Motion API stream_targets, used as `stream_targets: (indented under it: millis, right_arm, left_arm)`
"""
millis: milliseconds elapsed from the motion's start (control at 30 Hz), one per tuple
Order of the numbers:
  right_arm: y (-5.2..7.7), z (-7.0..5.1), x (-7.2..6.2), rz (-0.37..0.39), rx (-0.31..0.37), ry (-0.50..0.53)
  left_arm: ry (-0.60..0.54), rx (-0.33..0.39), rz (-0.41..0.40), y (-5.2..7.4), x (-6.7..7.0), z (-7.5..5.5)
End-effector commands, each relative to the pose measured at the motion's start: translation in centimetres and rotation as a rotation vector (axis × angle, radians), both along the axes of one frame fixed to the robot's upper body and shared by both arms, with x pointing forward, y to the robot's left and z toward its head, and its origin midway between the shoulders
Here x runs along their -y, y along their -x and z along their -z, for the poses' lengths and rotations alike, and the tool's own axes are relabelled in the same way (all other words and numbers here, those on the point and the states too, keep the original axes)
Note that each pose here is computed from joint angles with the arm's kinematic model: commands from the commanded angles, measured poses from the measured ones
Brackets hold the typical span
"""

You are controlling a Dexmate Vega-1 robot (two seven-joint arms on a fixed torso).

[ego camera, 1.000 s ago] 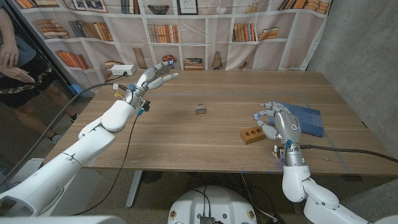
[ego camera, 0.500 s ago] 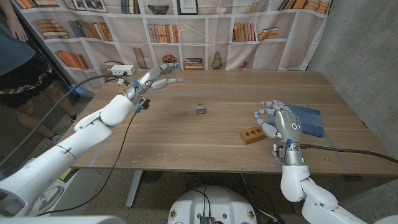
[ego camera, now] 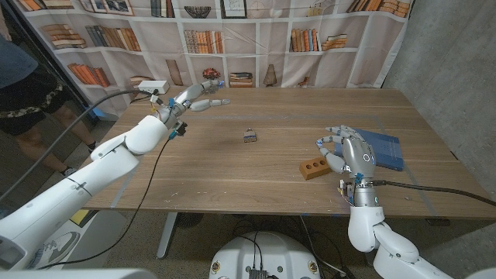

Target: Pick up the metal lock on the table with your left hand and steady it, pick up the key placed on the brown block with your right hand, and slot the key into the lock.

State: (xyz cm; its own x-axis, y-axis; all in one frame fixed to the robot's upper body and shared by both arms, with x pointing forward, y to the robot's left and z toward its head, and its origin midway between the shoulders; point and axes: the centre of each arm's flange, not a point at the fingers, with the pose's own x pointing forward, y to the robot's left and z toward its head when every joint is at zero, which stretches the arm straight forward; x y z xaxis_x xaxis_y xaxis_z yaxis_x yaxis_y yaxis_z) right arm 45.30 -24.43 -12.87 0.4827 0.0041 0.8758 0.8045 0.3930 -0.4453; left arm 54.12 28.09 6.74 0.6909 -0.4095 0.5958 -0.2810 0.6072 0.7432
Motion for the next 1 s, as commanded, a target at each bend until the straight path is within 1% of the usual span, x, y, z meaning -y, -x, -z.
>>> stream_targets:
  millis: [33,200,267,400,467,533,667,867,933,1000]
  right_arm:
    - [-0.4,-0.1,-0.3,0.001,-0.013,0.001]
    - [-0.6,-0.1,-0.4,0.000,-0.015,-0.002]
    - [-0.6,-0.1,-0.4,0.003,-0.012,-0.005]
    - [-0.5,-0.2,-0.4,0.016,-0.014,-0.009]
    - [-0.3,-0.4,-0.3,0.024,-0.015,-0.009]
    - [-0.2,-0.6,-0.2,0.031,-0.013,-0.007]
    - [-0.2,-0.8,0.0,0.040,-0.007,-0.007]
    - [-0.4,-1.0,0.8,0.048,-0.008,-0.028]
    - [-0.6,-1.1,1.2,0.047,-0.001,-0.037]
    - [-0.7,-1.3,1.4,0.042,0.005,-0.037]
  left_arm:
    - [-0.027,-0.024,-0.063,0.4,-0.2,-0.5]
    - [-0.084,-0.030,-0.049,0.1,-0.1,-1.3]
    - [-0.101,-0.028,-0.036,-0.1,0.1,-1.4]
    - [-0.116,0.005,0.001,-0.4,0.1,-0.9]
    - [-0.128,0.015,0.026,-0.8,0.1,-1.1]
    - [-0.162,0.026,0.040,-1.0,0.3,-1.5]
    - [-0.224,0.038,0.041,-1.3,0.7,-2.0]
    - [-0.276,0.054,0.009,-1.3,1.3,-2.5]
    - [-0.304,0.060,0.005,-1.6,1.7,-2.9]
    - [-0.331,0.080,-0.006,-1.6,2.1,-3.3]
